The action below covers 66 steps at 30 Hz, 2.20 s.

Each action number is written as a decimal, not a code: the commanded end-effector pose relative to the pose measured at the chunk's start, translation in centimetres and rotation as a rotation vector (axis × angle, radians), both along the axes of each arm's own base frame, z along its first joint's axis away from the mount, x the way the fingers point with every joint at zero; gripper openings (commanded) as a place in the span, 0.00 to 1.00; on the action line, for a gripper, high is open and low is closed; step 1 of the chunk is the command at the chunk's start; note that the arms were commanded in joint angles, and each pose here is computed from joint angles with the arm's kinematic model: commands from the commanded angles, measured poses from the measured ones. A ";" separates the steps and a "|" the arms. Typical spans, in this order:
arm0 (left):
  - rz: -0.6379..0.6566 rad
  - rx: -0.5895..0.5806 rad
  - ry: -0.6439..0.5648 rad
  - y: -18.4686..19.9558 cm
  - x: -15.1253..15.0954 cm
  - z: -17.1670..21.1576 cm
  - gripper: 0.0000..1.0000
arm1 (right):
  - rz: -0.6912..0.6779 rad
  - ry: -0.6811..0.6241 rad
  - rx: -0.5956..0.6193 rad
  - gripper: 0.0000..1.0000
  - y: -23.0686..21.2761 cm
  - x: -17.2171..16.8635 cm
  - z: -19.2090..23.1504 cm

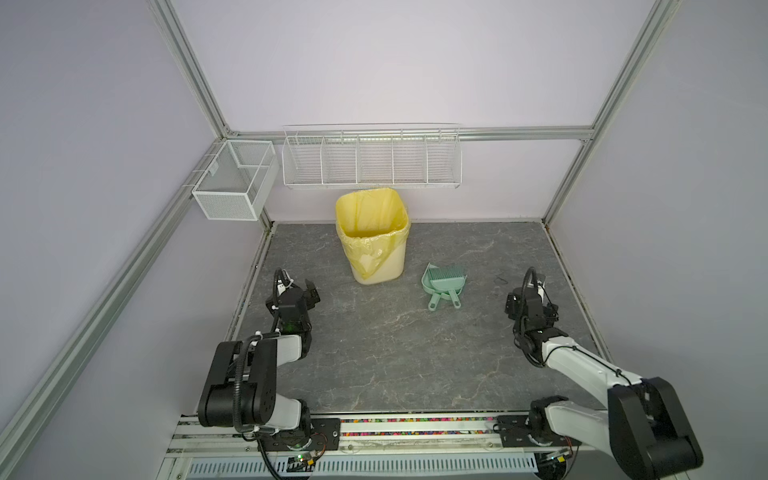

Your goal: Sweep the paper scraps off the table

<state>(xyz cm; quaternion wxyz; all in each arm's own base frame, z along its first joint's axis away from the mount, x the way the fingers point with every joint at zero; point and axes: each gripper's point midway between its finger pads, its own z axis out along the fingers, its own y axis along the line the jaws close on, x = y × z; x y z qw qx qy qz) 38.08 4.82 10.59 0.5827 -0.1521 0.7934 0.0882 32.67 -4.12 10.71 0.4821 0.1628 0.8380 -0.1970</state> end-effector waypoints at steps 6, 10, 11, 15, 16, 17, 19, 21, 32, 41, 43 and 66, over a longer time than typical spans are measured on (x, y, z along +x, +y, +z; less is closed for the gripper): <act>-0.018 0.011 -0.124 -0.1 0.3 1.7 1.00 | -0.047 -0.126 -0.041 0.89 -1.7 2.1 1.6; -0.050 0.020 -0.108 -0.6 0.9 1.5 1.00 | -0.006 -0.172 -0.070 0.89 -1.3 3.1 2.1; -0.049 0.023 -0.111 -0.6 0.9 1.5 0.99 | -0.009 -0.172 -0.080 0.89 -1.4 3.3 2.1; -0.049 0.023 -0.110 -0.6 0.9 1.5 1.00 | -0.021 -0.236 -0.089 0.89 -1.9 3.1 2.1; -0.049 0.023 -0.110 -0.6 1.0 1.5 1.00 | -0.031 -0.242 -0.097 0.89 -2.2 3.1 1.9; -0.049 0.022 -0.110 -0.6 1.0 1.5 1.00 | -0.031 -0.257 -0.106 0.89 -2.2 3.2 2.1; -0.048 0.023 -0.109 -0.6 0.9 1.5 0.99 | -0.015 -0.226 -0.085 0.89 -1.9 3.5 1.8; -0.050 0.024 -0.107 -0.7 1.0 1.5 0.99 | -0.002 -0.234 -0.092 0.89 -1.8 3.6 1.8; -0.082 0.052 -0.078 -1.5 1.6 1.3 1.00 | 0.240 -0.191 -0.075 0.89 1.7 5.6 0.7; -0.255 0.044 -0.048 -3.9 2.4 1.0 1.00 | 0.422 -0.153 0.052 0.89 3.3 6.4 -1.4; -0.248 0.028 -0.048 -3.6 2.4 0.9 1.00 | 0.433 -0.184 0.042 0.89 3.3 6.7 -1.2; -0.120 0.003 -0.106 -1.4 1.4 1.4 0.99 | 0.434 -0.162 0.073 0.89 3.1 6.8 -1.4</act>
